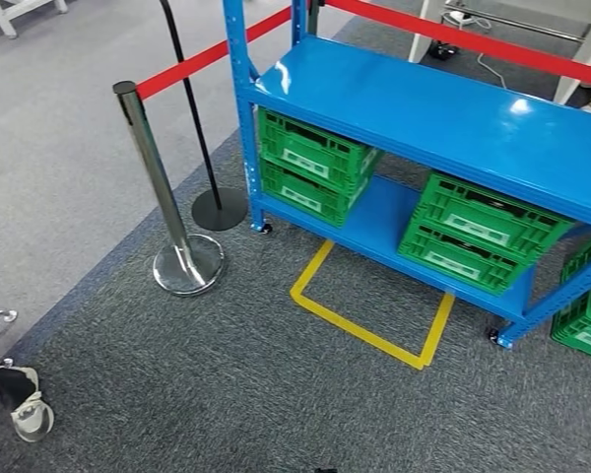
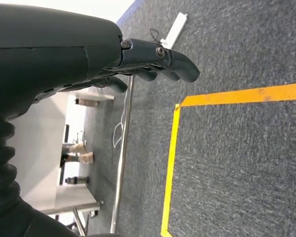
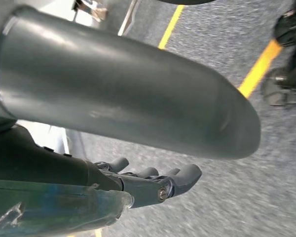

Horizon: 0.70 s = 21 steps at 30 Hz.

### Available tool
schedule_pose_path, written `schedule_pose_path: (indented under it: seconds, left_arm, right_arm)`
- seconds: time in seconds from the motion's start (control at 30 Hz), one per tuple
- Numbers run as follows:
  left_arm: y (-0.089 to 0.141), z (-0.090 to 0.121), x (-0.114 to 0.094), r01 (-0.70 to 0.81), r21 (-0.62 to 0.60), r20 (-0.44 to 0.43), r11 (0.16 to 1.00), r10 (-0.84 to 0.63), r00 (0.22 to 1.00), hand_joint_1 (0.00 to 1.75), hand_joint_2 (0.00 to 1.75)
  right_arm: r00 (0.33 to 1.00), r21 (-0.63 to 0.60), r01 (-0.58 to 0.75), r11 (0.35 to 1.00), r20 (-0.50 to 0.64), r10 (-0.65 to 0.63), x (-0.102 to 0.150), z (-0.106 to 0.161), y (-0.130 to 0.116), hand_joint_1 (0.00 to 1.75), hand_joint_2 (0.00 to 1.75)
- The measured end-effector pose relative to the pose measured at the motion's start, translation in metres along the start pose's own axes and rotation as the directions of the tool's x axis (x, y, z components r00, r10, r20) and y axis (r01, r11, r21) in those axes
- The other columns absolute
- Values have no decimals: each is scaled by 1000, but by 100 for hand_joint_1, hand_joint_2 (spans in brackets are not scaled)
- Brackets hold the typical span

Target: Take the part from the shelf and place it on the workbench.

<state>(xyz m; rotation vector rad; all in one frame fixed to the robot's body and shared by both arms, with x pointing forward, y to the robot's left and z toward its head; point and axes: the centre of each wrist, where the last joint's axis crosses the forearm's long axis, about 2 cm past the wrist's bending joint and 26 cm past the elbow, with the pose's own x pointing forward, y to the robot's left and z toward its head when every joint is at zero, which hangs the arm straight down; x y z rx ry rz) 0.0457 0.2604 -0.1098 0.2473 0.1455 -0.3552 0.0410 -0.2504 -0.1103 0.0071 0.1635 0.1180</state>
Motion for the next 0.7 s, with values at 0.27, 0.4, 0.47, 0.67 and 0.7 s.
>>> schedule_pose_path:
  seconds: [0.27, 0.4, 0.47, 0.67, 0.7]
  left_arm:
    - [-1, 2, 4, -61, -5, 13, 998, 61, 998, 0, 175]
    - [-3, 2, 3, -71, -8, 19, 997, 71, 997, 0, 175]
    - [-4, 2, 3, -66, -7, 28, 998, 66, 997, 0, 175]
    - [-5, 4, 6, -48, 22, 73, 999, 46, 996, 0, 175]
    - [-5, 4, 6, -45, 25, 77, 999, 43, 996, 0, 175]
  right_arm:
    - [1000, 20, -26, 999, -17, 26, 1, 1, 10, 0, 0]
    - [999, 25, -36, 999, -28, 36, 2, 1, 14, 0, 0]
    - [999, 29, -39, 999, -32, 40, 1, 1, 16, 0, 0]
    - [998, 41, -44, 998, -32, 45, 1, 2, 20, 0, 0]
    - [998, 41, -44, 998, -32, 45, 1, 2, 20, 0, 0]
